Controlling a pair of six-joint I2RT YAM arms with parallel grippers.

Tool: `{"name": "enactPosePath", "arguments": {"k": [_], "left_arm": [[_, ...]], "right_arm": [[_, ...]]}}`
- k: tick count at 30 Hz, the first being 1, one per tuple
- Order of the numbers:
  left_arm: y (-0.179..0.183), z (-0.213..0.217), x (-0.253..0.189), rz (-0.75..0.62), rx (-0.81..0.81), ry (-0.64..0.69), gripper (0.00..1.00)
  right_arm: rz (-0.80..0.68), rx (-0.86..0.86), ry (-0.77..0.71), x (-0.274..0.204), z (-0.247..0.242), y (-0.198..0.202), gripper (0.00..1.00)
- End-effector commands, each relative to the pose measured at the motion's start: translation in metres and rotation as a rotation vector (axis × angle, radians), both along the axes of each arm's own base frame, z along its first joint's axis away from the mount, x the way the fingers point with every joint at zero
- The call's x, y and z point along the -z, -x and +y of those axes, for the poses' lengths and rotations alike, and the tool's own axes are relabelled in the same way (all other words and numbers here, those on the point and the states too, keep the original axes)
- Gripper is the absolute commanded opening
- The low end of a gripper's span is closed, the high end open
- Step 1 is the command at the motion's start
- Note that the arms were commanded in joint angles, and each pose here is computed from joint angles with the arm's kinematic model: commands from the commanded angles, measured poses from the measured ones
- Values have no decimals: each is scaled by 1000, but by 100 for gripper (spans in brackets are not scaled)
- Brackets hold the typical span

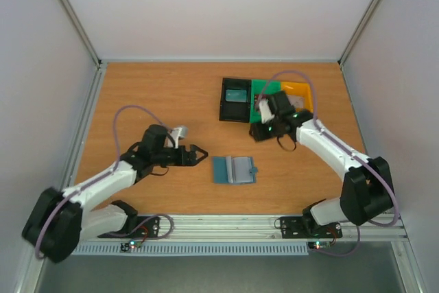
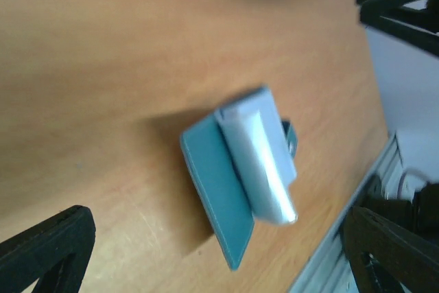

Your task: Take the credit cards out of the card holder

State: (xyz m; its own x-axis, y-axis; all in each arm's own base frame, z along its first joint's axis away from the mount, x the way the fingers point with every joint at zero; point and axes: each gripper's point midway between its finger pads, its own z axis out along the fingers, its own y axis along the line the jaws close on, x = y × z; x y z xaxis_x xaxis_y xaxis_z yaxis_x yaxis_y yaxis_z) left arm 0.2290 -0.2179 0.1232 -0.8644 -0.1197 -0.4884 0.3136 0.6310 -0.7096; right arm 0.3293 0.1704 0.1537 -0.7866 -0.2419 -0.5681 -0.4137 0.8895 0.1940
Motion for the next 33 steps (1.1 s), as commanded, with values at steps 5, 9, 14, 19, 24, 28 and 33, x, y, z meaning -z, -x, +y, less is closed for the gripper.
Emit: {"name": "enactPosePath", "arguments": {"k": [5, 9, 14, 19, 24, 28, 33], "left_arm": [[25, -60, 36, 104, 319, -102, 99], [8, -60, 62, 232, 168, -117, 100], [7, -64, 74, 279, 161, -120, 99], [6, -88, 63, 219, 223, -65, 99], [11, -99, 63, 209, 258, -58, 99], [9, -95, 71, 219, 230, -91, 83], [6, -92, 76, 223, 208, -110, 38]], "right_arm": [[344, 91, 13, 87, 0, 76, 53], [440, 63, 23, 114, 4, 91, 45], [498, 2, 25, 129, 20, 104, 41], [517, -17, 48, 137, 29, 113, 43], [514, -28, 24, 136, 41, 115, 47], [500, -23, 3, 133, 46, 111, 48], [489, -27, 2, 131, 46, 110, 50]]}}
